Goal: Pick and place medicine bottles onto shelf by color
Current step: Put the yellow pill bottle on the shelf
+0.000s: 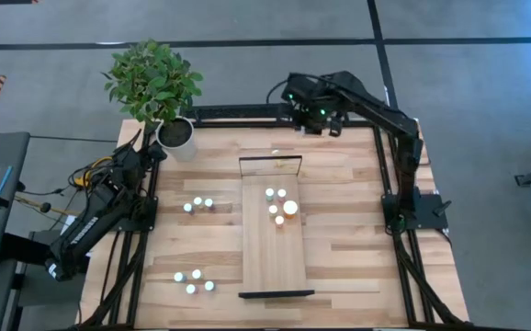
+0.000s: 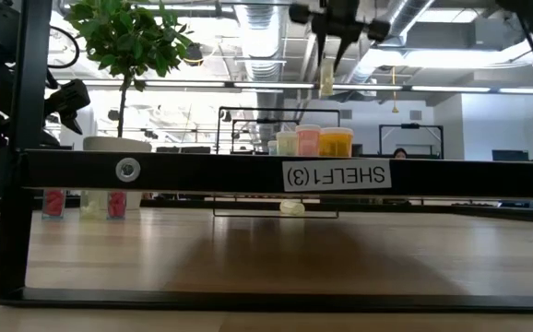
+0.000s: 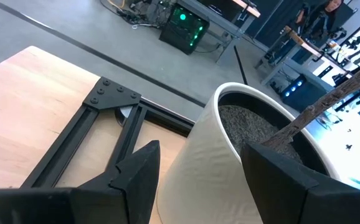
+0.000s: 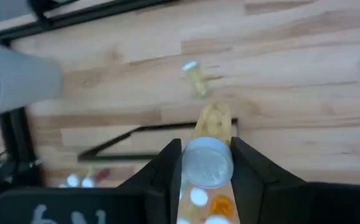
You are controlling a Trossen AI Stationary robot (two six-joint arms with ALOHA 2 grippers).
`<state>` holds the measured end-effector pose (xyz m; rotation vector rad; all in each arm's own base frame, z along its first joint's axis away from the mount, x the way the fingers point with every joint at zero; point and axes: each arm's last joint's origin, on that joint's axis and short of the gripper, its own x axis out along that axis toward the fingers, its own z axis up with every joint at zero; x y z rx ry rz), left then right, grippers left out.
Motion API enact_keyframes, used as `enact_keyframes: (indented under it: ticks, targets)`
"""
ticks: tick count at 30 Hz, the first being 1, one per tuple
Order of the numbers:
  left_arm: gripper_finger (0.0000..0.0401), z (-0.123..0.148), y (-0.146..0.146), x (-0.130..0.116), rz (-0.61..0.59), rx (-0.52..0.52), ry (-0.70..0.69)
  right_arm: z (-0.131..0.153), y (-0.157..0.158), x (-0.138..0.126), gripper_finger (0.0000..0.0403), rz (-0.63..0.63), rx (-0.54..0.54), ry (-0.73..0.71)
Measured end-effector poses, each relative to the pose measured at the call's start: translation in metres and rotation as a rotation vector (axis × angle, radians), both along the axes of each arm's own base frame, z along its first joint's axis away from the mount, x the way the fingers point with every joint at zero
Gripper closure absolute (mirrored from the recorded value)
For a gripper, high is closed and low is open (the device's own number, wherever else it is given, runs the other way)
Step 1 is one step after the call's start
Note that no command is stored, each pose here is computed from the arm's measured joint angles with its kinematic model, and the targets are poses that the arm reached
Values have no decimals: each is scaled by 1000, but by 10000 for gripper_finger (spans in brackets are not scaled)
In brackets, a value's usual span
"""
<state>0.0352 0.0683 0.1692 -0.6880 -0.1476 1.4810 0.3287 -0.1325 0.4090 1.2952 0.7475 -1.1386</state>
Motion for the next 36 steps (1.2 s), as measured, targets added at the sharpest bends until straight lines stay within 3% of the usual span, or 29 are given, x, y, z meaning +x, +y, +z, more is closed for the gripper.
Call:
enact_keyframes:
  ticks: [8,17,23,29,36]
  targets:
    - [191,0,0,0,0,0,0,22,66,-12,284,230,-57,-38]
    - [191,0,0,0,1,0,0,-29,148,-60,284,367,84,167]
    - [191,0,0,0,1,1,0,-47,193,-79,284,500,81,149]
    - [191,0,0,0,1,0,0,-74,218,-64,284,578,32,159]
    - [191,0,0,0,1,0,0,-118,224,-22,284,645,152,248]
